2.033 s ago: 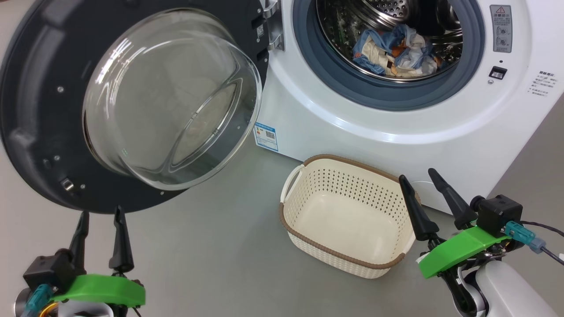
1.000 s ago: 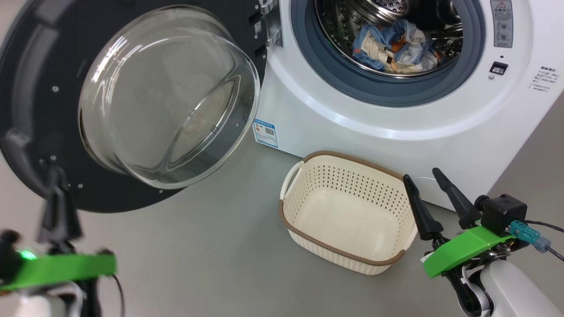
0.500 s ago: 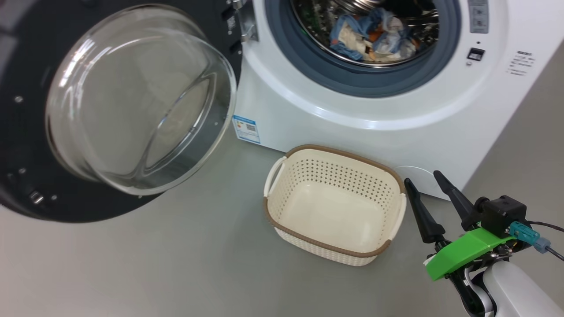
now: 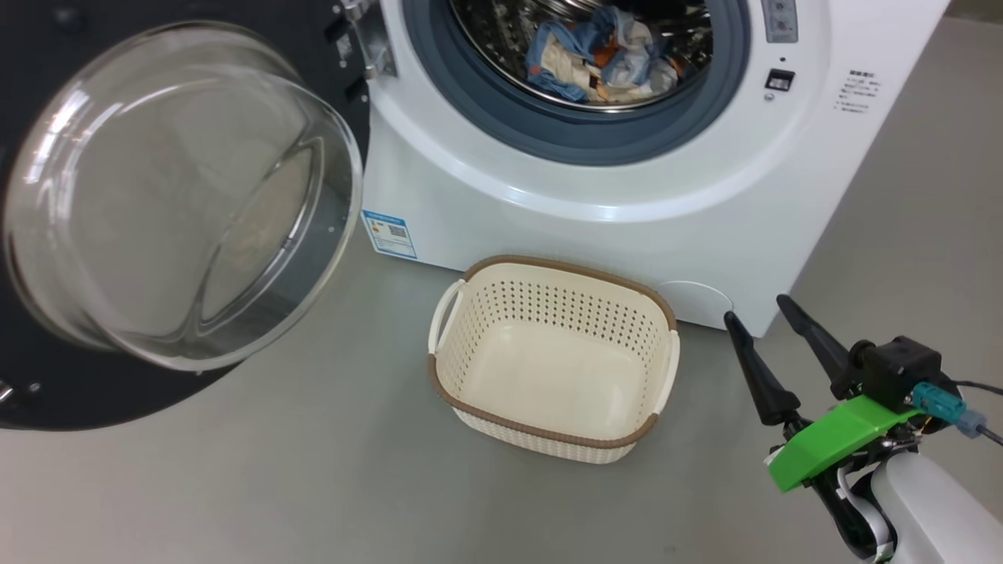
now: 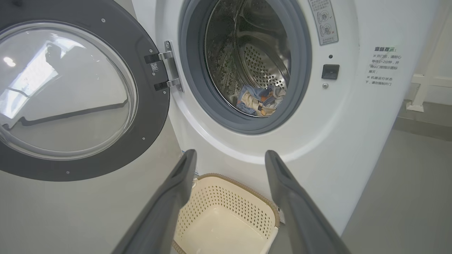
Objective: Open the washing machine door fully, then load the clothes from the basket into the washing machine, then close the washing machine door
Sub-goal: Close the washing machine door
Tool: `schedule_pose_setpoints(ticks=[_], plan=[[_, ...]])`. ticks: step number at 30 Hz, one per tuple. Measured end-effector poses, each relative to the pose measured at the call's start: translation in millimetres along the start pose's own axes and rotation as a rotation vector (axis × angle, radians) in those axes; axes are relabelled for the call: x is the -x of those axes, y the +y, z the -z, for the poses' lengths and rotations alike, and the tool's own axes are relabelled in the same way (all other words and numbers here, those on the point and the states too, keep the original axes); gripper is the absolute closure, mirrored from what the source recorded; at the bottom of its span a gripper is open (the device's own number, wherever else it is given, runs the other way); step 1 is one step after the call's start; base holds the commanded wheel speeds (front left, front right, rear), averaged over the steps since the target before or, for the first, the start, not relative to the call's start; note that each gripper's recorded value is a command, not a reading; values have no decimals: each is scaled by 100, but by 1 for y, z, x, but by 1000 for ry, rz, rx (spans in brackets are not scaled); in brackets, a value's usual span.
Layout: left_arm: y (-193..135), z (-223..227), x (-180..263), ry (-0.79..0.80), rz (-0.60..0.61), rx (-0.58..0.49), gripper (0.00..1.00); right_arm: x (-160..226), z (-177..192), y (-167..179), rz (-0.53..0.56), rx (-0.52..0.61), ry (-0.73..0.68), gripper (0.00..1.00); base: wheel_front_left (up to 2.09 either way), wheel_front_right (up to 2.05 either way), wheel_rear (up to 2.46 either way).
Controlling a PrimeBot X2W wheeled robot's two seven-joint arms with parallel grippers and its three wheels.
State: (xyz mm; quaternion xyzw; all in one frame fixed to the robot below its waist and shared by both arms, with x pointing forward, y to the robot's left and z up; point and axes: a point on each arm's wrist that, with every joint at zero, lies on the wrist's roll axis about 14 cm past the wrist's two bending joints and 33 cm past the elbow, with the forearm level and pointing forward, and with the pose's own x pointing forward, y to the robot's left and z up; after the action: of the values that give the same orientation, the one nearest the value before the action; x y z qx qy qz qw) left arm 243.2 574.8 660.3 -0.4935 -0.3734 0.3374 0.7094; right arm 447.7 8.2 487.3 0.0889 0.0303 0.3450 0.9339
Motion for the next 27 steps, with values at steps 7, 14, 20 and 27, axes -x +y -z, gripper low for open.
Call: schedule_pose_setpoints(ticks=[7, 14, 20, 27], plan=[[47, 24, -3, 56, -168, 78, 100, 2, 2, -14, 21, 7, 14, 0, 0, 0, 0], [79, 56, 1, 137, -277, 72, 100, 9, 9, -29, 49, 8, 40, 0, 0, 0, 0], [86, 77, 4, 228, -299, 62, 100, 10, 12, -34, 60, 2, 47, 0, 0, 0, 0], [89, 98, 13, 376, -313, 43, 100, 7, 11, -32, 54, 8, 51, 0, 0, 0, 0]])
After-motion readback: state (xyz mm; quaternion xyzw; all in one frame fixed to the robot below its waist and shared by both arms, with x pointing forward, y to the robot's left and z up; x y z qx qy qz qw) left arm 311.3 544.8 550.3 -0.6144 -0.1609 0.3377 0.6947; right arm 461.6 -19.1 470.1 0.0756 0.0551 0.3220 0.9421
